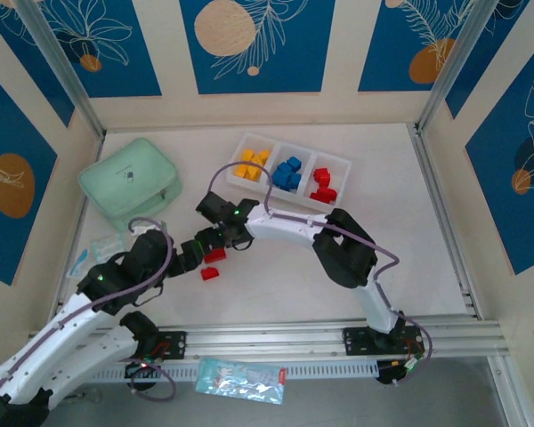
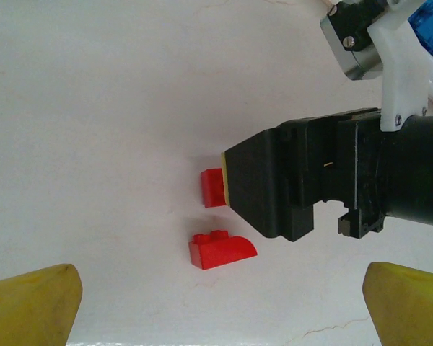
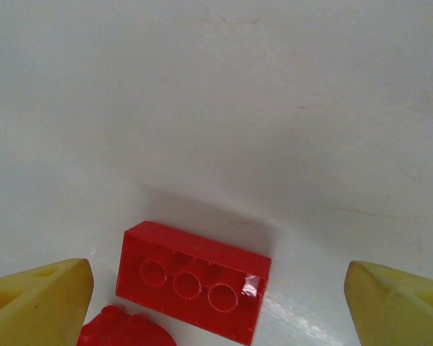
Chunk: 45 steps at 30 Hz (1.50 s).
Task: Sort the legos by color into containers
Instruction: Pick up the lego from the center of the table.
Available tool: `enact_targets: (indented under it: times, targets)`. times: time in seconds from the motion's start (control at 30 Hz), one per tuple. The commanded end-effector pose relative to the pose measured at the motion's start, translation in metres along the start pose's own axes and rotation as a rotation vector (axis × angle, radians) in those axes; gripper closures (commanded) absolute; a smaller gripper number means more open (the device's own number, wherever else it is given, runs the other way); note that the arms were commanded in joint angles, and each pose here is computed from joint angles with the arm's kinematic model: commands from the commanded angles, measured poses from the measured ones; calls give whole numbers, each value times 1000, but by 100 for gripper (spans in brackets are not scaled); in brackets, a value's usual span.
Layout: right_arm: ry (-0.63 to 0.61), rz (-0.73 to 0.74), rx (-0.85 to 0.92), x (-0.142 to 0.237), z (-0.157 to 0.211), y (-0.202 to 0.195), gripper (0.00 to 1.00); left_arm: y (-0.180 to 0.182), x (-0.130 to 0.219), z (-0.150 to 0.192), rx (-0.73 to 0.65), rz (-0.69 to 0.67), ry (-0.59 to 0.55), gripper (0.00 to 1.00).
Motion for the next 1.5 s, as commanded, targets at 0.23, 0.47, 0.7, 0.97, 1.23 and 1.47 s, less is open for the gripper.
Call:
enact_targets:
  times: [0.23, 0.47, 0.7, 0.97, 1.23, 1.47]
  targets:
    - [82, 85, -2, -22, 9, 19, 3, 19, 1, 3, 57, -64, -43, 1]
    - [121, 170, -20, -29, 16, 13, 4, 18, 0, 3, 59, -58, -45, 1]
    - [104, 186, -10, -24, 15, 12, 22, 14, -3, 2, 54, -47, -38, 1]
    - [89, 133, 21, -16, 10, 17, 38, 11, -2, 1, 45, -37, -41, 1]
    - [7, 110, -1, 24, 3, 0, 40, -1, -3, -2, 13, 32, -30, 1]
    - [-60, 142, -87, 68, 6, -44, 40, -29, -11, -8, -51, 119, 9, 1]
Point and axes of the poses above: each hand's point on the last joint's axis, 136 mm out from that joint toward the fingers, its own x axis back along the fingers, its own y axis along the line the jaws close on, z = x × y, the point moved 10 cm from there along x, back along the fingers, and after that the axes turned 12 degrees about x, right-handed, at the moved point
